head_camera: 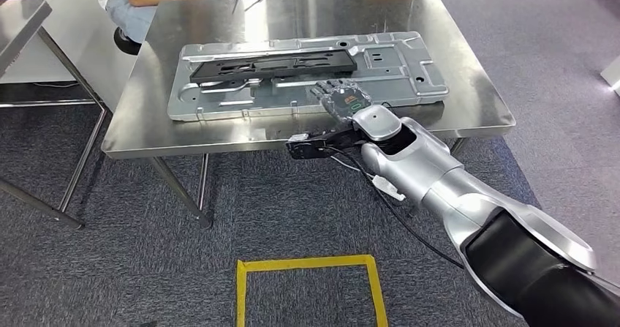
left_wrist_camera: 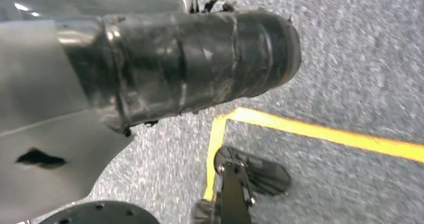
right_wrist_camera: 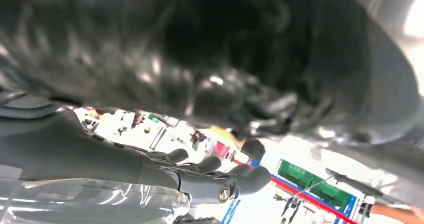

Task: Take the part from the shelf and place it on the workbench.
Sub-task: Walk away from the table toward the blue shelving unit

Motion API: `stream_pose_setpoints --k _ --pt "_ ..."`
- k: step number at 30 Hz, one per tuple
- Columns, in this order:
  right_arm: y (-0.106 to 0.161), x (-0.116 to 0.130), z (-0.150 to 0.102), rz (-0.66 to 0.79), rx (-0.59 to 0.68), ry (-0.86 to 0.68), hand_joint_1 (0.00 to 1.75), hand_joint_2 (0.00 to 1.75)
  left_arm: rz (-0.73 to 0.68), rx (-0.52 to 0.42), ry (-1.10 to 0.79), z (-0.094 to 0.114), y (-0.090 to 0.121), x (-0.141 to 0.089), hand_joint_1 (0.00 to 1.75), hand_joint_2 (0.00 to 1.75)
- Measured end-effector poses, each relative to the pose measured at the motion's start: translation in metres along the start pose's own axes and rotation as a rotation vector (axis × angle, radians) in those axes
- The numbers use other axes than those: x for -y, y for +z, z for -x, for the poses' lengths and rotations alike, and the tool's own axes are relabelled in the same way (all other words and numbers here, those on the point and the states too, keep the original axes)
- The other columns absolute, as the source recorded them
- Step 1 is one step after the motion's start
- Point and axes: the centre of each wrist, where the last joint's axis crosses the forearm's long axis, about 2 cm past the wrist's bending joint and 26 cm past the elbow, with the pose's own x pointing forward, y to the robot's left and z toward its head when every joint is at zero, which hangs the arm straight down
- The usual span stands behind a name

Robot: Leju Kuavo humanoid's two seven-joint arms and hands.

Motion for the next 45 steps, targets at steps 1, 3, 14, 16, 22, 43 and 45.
stream_pose_setpoints --k 1,3,14,16,22,43,45 --pt "0.0 0.0 0.0 -0.001 0.0 0.0 0.0 0.0 -0.002 0.003 0.0 0.0 0.0 0.0 0.0 0.0" --pt "0.0 0.001 0.0 0.002 0.002 0.001 0.0 0.0 -0.002 0.005 0.001 0.0 0.0 0.0 0.0 0.0" --pt "-0.001 0.003 -0.006 0.006 0.014 0.004 0.0 0.0 0.007 -0.013 0.002 0.004 0.0 -0.001 0.0 0.0" --pt "-0.001 0.001 -0.006 0.002 0.015 0.003 0.0 0.0 0.006 -0.012 0.002 0.003 0.0 -0.001 0.0 0.0" --pt "0.0 0.0 -0.006 0.004 0.011 0.002 0.0 0.0 0.006 -0.008 0.003 0.0 0.0 -0.001 0.0 0.0" --pt "0.002 -0.015 -0.008 -0.03 0.008 -0.002 0.0 0.0 0.006 -0.004 -0.014 0.002 0.0 -0.003 0.0 0.0" --pt "0.002 -0.016 -0.008 -0.03 0.008 -0.003 0.0 0.0 0.005 -0.001 -0.015 0.002 0.0 -0.003 0.0 0.0"
